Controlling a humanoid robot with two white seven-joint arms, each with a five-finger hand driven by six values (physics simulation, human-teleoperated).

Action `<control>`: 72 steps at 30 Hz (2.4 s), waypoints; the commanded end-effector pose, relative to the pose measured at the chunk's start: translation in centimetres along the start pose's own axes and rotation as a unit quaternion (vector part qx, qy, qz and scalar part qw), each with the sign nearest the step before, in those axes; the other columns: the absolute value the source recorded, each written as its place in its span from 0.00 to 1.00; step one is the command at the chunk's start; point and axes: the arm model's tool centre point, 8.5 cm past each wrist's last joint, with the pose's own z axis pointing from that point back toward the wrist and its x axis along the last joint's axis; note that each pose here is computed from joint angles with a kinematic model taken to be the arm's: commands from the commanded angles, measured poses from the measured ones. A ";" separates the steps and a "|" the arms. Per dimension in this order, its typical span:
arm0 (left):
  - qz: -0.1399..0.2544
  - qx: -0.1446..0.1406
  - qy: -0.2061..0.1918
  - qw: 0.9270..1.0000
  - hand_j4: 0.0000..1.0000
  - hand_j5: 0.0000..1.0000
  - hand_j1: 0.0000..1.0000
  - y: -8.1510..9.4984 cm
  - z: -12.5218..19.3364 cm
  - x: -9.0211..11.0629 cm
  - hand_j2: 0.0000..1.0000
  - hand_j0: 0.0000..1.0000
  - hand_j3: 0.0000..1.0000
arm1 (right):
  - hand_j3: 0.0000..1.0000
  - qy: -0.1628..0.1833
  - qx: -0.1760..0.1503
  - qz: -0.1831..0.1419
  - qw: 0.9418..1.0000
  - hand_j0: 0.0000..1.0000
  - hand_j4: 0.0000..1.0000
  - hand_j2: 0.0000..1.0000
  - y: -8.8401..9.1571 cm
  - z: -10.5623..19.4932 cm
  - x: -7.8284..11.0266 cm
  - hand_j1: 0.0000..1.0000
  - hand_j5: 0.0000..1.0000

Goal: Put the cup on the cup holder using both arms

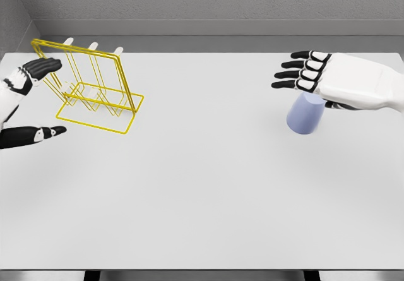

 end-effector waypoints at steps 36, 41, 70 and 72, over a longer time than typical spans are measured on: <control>0.346 -0.007 -0.052 0.937 1.00 1.00 1.00 -13.7 -4.6 5.1 1.00 1.00 1.00 | 1.00 0.087 0.274 -0.040 0.957 1.00 1.00 1.00 9.5 -5.8 -8.1 1.00 1.00; 0.416 -0.039 0.023 0.908 1.00 1.00 1.00 -16.7 -5.3 3.3 1.00 1.00 1.00 | 1.00 0.085 0.273 -0.042 0.957 1.00 1.00 1.00 9.7 -6.3 -8.0 1.00 1.00; 0.514 -0.145 0.162 0.830 1.00 1.00 1.00 -19.9 -5.3 1.8 1.00 1.00 1.00 | 0.83 0.067 0.278 -0.027 0.958 0.83 0.83 0.83 9.6 -6.4 -6.8 0.83 0.83; 0.513 -0.146 0.160 0.830 1.00 1.00 1.00 -19.9 -5.3 1.8 1.00 1.00 1.00 | 0.79 0.067 0.278 -0.027 0.958 0.79 0.79 0.79 9.6 -6.4 -6.8 0.79 0.79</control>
